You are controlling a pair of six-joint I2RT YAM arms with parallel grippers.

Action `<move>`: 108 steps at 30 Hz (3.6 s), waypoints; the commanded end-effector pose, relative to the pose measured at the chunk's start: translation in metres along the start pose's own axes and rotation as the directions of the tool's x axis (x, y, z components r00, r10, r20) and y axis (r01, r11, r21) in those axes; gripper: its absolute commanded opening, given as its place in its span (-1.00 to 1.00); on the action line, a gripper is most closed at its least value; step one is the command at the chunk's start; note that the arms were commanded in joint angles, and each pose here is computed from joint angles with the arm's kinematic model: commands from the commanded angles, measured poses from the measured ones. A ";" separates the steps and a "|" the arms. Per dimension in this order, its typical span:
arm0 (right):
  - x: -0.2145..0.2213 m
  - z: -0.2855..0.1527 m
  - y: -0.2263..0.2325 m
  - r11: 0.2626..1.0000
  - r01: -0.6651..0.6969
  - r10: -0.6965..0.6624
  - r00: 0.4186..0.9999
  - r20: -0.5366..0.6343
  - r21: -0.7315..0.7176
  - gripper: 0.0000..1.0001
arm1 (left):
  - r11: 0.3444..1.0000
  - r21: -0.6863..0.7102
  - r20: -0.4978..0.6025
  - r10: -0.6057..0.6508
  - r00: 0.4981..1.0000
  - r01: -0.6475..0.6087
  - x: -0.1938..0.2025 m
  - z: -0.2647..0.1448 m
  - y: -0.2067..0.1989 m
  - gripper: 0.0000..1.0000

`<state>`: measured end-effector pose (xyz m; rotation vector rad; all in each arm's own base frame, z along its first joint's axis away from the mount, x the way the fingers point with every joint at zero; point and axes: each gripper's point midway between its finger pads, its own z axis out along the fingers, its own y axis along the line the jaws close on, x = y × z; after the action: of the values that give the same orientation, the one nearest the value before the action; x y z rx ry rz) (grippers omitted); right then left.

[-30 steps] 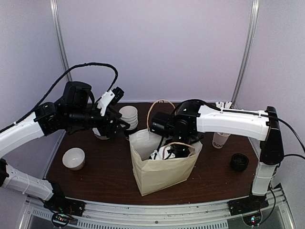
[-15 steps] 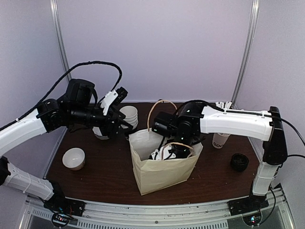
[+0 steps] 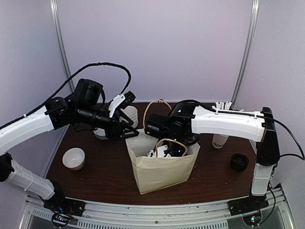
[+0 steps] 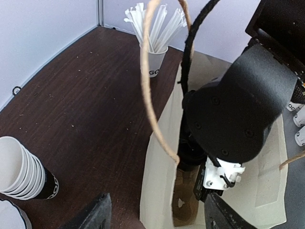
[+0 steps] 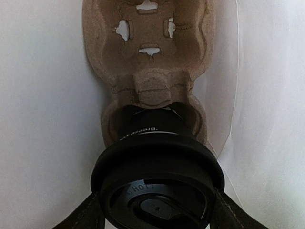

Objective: Pack the takeout coffee

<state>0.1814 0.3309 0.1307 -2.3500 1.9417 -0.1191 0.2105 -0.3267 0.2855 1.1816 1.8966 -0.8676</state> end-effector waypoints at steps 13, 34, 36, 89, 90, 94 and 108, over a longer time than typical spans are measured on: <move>0.002 0.040 -0.012 0.999 -0.013 0.016 0.997 -0.080 0.035 0.26 | 0.999 0.050 0.024 0.018 1.000 -0.019 -0.026 0.014 0.000 0.17; -0.009 0.002 -0.019 0.998 -0.029 0.028 1.000 0.010 0.061 0.55 | 0.993 0.115 -0.020 0.028 0.999 -0.026 -0.023 0.031 -0.006 0.02; -0.009 -0.003 -0.019 0.998 -0.030 0.029 0.999 0.013 0.061 0.60 | 0.993 0.113 -0.024 0.029 0.999 -0.026 -0.022 0.032 -0.005 0.02; -0.008 -0.152 -0.013 0.977 -0.014 -0.057 0.946 0.319 0.215 0.86 | 0.972 0.232 -0.037 0.041 0.998 -0.031 -0.036 0.040 -0.021 0.04; -0.007 -0.155 -0.012 0.976 -0.013 -0.060 0.943 0.327 0.217 0.85 | 0.970 0.241 -0.040 0.043 0.998 -0.032 -0.036 0.041 -0.024 0.05; -0.001 -0.169 -0.009 0.972 -0.016 -0.069 0.935 0.348 0.236 0.85 | 0.966 0.258 -0.077 0.047 0.996 -0.026 -0.031 0.048 -0.030 0.01; 0.063 -0.228 -0.021 0.946 -0.186 0.033 0.869 0.494 0.264 0.84 | 0.968 0.243 -0.093 0.081 0.992 -0.056 -0.032 0.056 -0.030 -0.46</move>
<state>0.1863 0.2895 0.3338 -1.9253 1.6650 0.1084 0.2005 -0.3911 0.2798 1.4367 1.9115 -1.0571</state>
